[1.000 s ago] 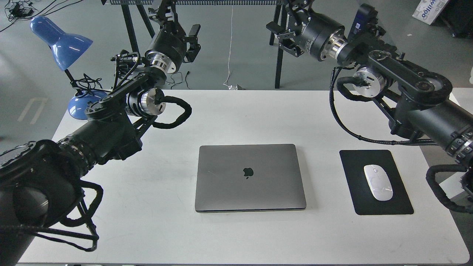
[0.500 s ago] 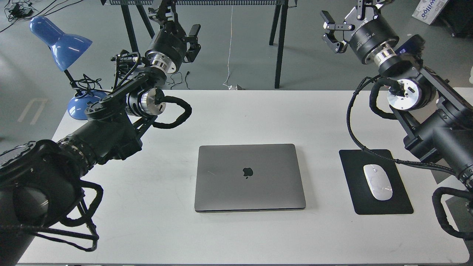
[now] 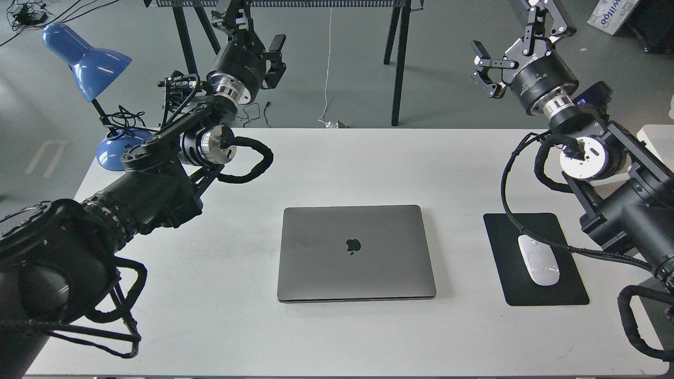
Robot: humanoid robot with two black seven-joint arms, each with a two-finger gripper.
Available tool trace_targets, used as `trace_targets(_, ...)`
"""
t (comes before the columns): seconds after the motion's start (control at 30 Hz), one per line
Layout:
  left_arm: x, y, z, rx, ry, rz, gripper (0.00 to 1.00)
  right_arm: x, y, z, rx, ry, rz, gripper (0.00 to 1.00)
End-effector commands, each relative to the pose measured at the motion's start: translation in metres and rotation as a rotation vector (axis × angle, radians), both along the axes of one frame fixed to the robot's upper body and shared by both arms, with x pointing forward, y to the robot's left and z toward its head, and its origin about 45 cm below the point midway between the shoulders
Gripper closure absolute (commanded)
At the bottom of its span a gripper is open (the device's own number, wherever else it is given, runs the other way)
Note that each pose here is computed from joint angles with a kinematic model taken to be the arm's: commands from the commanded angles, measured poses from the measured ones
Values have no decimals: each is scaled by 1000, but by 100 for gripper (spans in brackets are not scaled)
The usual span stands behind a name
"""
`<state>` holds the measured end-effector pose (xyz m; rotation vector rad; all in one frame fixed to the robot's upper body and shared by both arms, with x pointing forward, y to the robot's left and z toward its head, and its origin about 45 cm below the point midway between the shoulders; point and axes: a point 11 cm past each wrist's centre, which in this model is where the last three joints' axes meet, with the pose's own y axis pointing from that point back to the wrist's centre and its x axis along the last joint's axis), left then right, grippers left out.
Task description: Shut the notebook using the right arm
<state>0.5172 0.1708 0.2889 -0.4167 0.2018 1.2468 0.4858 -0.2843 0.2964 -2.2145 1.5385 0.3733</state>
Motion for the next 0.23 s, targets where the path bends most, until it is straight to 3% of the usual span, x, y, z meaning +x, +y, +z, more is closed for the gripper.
trace_targets(0.0, 0, 0, 0, 0, 0, 0, 0, 1, -1, 0, 1, 5, -14, 0)
trace_targets(0.2, 0, 0, 0, 1, 0, 1, 0, 0, 0, -4, 4, 11, -13, 0)
